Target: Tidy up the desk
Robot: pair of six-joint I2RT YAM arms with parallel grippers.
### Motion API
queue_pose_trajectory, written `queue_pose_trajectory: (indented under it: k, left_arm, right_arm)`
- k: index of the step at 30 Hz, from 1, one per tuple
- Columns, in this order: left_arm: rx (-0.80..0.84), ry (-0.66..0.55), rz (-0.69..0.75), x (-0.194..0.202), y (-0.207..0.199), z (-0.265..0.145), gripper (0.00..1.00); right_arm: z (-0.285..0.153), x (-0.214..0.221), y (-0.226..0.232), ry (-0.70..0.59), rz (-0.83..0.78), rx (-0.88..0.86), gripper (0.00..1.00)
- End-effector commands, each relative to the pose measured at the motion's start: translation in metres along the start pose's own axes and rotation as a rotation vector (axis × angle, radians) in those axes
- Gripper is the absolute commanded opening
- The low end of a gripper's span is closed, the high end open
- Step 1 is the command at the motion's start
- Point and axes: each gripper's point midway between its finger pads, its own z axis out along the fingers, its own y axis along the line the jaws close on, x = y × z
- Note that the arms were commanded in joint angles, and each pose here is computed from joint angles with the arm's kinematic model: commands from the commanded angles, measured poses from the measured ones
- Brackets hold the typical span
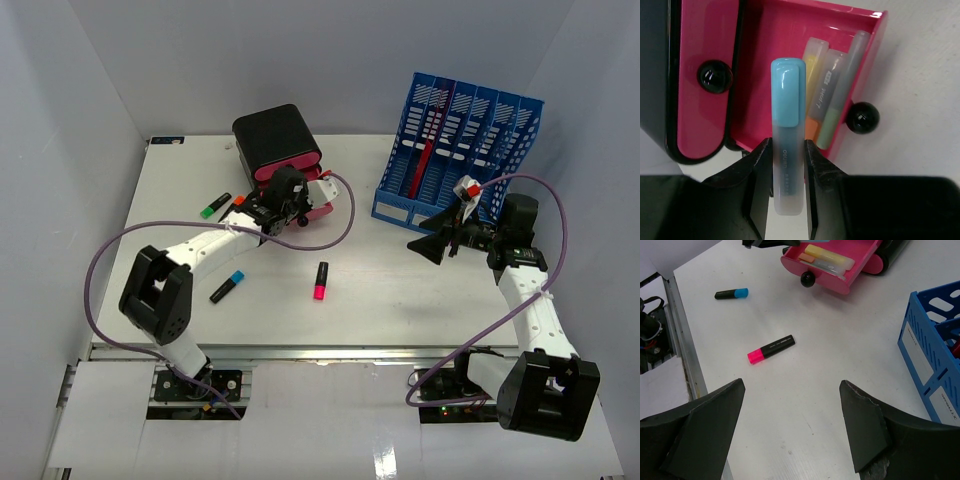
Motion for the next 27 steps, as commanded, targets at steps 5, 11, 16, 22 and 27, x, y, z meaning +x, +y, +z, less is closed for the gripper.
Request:
queue_pose_trajectory:
  k: [5,11,16,22,27]
  left_arm:
    - [-0.11,-0.107,0.108,-0.029,0.045,0.035,0.05]
    - [-0.173,-0.11,0.117,-0.027,0.058,0.052,0.36]
    - [-0.176,-0.095,0.103,-0.023,0.061,0.057,0.74]
    - [-0.144,-0.16,0.029,-0.036,0.06,0.037,0.88]
    - [-0.045,-0.281,-0.121,-0.063,0.052,-0.001,0.87]
  right_arm:
    - [0.0,0.0,0.001,-0.011,0.004,-0.019,0.83]
    - [0.0,0.001,0.0,-0.009,0.01,-0.02,0.83]
    - [0.0,0.001,-0.001,-0.008,0.01,-0.019,0.83]
    - [-0.001,0.002,-0.002,-0.009,0.014,-0.02,0.83]
    - [-0.001,0.002,0.0,-0.012,0.004,-0.032,0.83]
